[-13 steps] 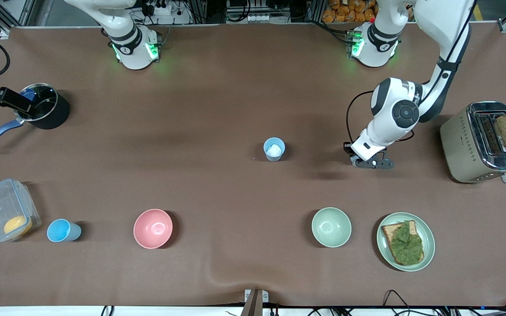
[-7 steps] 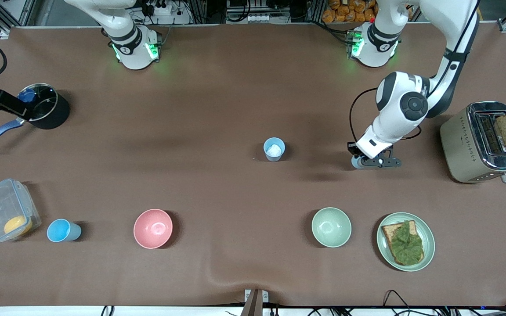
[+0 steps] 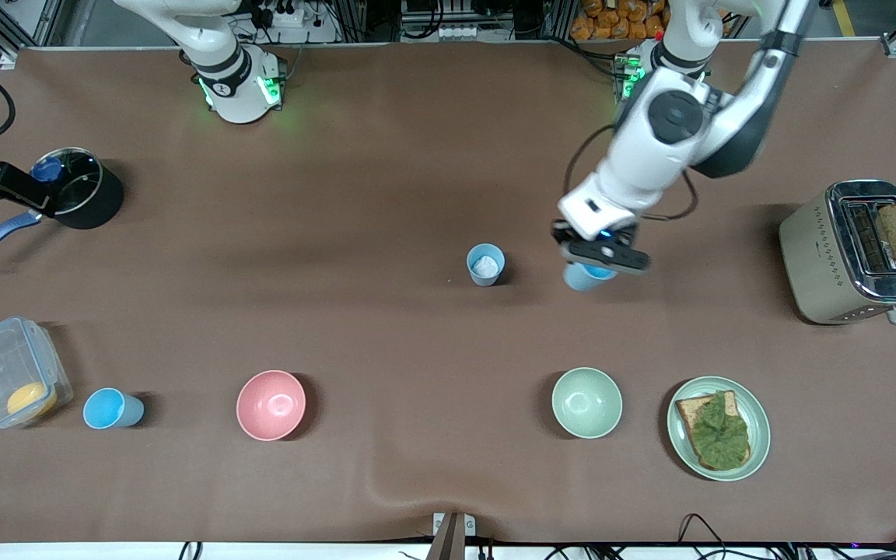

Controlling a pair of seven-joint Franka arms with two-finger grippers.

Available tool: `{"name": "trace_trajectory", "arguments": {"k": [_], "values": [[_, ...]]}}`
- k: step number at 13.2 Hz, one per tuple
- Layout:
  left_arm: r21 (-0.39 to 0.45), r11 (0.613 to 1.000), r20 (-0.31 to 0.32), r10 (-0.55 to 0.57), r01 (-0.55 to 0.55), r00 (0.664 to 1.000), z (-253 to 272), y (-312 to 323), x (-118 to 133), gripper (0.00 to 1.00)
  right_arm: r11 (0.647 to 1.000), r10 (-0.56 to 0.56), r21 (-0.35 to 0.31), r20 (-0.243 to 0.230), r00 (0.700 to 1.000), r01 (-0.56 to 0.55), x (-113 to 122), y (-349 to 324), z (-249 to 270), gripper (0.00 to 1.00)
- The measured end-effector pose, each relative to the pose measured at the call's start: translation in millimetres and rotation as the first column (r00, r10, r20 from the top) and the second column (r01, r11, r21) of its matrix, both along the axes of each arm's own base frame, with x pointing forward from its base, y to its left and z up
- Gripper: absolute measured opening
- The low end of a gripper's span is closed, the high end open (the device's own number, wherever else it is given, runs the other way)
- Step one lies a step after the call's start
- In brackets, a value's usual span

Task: Stack blue cups with both arms
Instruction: 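Lift the cup with the left gripper over the placed cup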

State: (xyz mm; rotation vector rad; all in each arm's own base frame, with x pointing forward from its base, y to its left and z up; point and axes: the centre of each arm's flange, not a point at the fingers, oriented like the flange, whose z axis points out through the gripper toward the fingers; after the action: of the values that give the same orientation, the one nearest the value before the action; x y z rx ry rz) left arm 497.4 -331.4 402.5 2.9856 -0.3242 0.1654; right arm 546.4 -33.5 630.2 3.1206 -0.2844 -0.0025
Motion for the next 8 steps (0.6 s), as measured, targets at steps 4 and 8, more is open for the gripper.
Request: {"name": "trace_trajectory", "arguments": {"k": [4, 8], "values": [[-0.003, 0.999, -0.064, 0.038, -0.038, 0.997, -25.6, -92.2, -29.1, 0.04, 1.0, 0.0, 0.0, -0.001, 1.0, 0.0, 0.3, -0.1, -0.6, 1.0], [0.03, 0.998, -0.081, 0.058, -0.056, 0.995, -62.2, -136.1, -34.1, 0.04, 1.0, 0.0, 0.0, -0.003, 1.0, 0.0, 0.9, -0.3, -1.7, 1.0]]}}
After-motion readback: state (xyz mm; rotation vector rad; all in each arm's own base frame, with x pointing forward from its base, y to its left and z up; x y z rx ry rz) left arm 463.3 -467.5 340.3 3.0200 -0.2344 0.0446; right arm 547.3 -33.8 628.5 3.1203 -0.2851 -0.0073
